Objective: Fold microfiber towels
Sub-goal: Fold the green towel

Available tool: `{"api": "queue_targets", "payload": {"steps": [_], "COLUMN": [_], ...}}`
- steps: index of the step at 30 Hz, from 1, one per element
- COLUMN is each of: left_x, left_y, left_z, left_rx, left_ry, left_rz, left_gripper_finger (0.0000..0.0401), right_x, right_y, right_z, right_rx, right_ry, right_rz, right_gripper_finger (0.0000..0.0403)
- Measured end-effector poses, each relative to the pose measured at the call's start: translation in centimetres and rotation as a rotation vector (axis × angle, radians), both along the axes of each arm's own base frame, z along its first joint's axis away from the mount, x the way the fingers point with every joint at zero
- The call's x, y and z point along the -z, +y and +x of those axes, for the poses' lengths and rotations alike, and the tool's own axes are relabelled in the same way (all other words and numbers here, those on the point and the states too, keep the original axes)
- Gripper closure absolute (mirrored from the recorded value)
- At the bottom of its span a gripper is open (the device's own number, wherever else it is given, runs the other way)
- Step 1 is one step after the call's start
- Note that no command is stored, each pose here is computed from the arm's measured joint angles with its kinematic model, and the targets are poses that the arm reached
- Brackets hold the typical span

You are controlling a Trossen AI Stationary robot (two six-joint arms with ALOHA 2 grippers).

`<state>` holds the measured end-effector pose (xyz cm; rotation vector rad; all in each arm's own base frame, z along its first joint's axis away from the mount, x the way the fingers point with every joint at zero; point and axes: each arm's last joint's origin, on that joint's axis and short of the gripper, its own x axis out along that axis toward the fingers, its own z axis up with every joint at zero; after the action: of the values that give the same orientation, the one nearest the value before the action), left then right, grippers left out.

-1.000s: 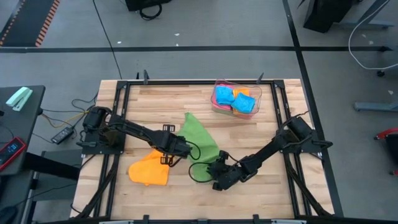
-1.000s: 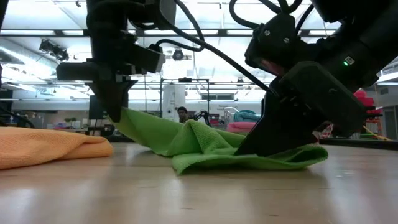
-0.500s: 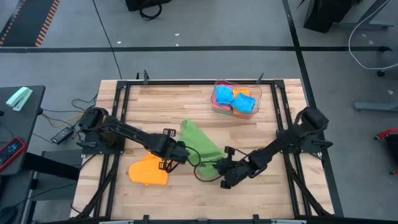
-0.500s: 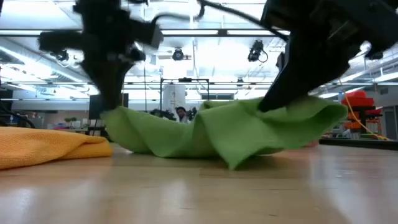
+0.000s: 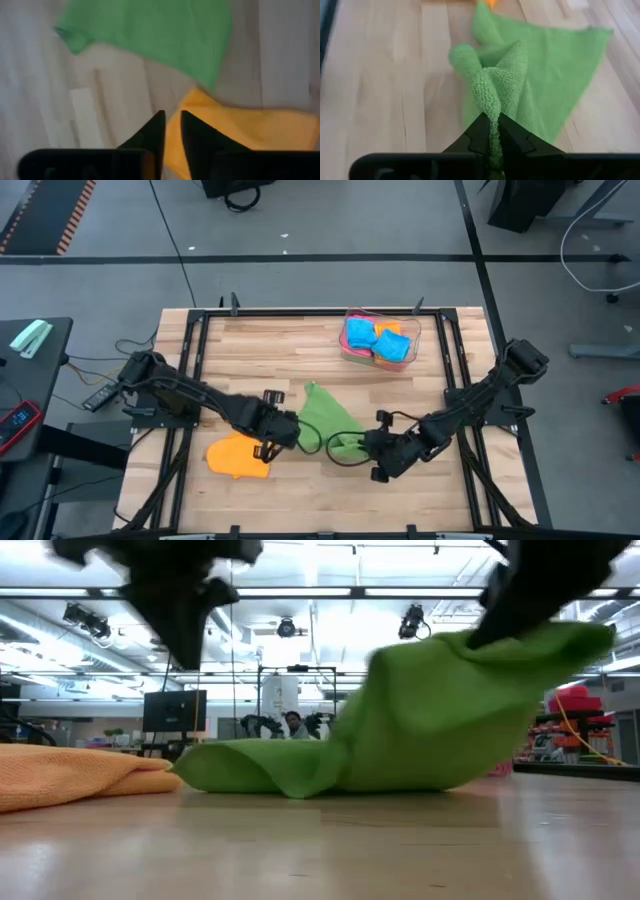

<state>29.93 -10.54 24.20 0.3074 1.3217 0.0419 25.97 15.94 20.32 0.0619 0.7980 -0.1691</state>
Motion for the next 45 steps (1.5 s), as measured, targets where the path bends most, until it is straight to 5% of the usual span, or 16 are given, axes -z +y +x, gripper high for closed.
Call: {"api": "queue_targets", "payload": {"steps": [12,28,37,45], "left_x": [5.5,8.9,10.2,10.1], "left_y": [-2.2,-3.6,-3.5,-2.8], "left_z": [-0.2,-0.2,0.2,-0.2], "left_rx": [0.021,0.046,0.053,0.08], "left_ry": [-0.075,-0.233,-0.221,-0.155], "left_rz": [-0.03,-0.063,0.01,0.052], "left_gripper_finger": [0.0185,0.0173,0.0218,0.0385], "right_x": [0.5,0.5,0.4,1.2], "right_y": [0.3,0.2,0.3,1.7], "right_z": [-0.5,-0.5,-0.4,-0.8], "right_rx": [0.036,0.059,0.063,0.023], "right_ry": [0.032,0.028,0.014,0.073], "right_rz": [0.01,0.02,0.034,0.139], "right_gripper_finger": [0.0361,0.036,0.036,0.0343]}}
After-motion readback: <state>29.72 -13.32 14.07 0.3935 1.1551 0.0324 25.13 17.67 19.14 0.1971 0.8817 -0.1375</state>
